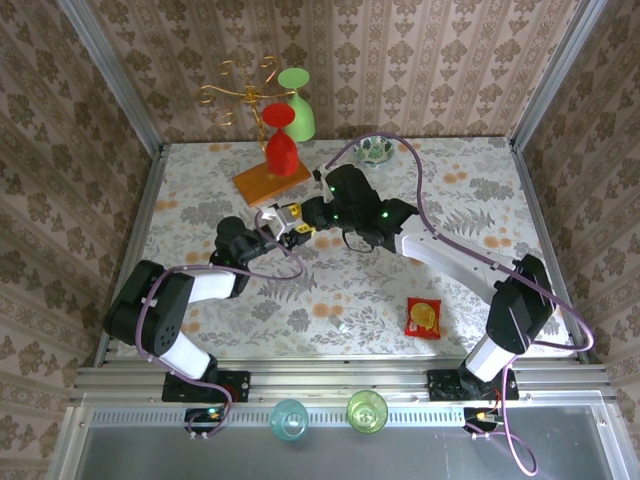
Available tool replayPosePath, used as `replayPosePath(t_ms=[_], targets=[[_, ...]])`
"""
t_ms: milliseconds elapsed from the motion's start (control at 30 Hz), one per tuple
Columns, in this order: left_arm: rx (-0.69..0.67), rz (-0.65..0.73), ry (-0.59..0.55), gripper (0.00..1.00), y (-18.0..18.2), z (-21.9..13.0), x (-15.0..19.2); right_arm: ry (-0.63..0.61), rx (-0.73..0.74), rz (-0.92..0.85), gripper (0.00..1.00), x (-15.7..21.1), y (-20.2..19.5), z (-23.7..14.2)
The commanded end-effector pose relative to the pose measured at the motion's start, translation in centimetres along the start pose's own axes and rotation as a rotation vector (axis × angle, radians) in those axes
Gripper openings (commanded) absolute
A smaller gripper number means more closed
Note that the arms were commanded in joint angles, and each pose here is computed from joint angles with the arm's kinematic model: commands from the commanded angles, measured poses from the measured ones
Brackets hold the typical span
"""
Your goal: Insert the wireless bluetooth earbuds into the charging case
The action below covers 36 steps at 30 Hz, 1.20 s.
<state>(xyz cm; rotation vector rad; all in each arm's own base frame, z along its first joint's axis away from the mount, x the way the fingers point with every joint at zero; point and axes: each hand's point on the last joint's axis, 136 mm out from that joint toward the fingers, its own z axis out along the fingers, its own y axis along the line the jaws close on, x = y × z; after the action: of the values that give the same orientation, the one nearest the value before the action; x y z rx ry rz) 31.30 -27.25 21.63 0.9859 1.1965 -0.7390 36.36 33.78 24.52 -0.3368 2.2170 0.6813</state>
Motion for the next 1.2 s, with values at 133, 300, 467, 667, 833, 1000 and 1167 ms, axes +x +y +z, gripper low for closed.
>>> replayPosePath(t_ms=[133,300,467,667,833,1000,1167], targets=[[0.001,0.032,-0.017,0.18,-0.2,0.0,-0.5,0.05,0.01,0.012,0.26,0.7,0.0,0.9],[-0.007,0.039,-0.02,0.18,-0.1,-0.1,-0.7,0.094,0.022,-0.001,0.23,1.4,-0.2,1.5],[-0.021,0.044,-0.002,0.18,0.2,-0.1,-0.7,0.162,0.041,-0.044,0.23,2.9,-0.4,1.9],[-0.021,0.045,0.006,0.18,0.2,-0.1,-0.5,0.154,0.031,-0.024,0.13,2.9,-0.3,1.8],[-0.015,0.037,0.01,0.18,-0.1,-0.2,0.1,0.093,0.033,-0.019,0.12,1.1,-0.3,0.6],[-0.003,0.025,0.023,0.18,-0.5,-0.4,0.7,0.024,0.029,-0.005,0.12,-0.7,-0.7,-0.8],[0.009,0.006,0.031,0.18,-0.8,-0.4,1.2,0.0,0.032,0.0,0.12,-1.5,-1.1,-1.5]])
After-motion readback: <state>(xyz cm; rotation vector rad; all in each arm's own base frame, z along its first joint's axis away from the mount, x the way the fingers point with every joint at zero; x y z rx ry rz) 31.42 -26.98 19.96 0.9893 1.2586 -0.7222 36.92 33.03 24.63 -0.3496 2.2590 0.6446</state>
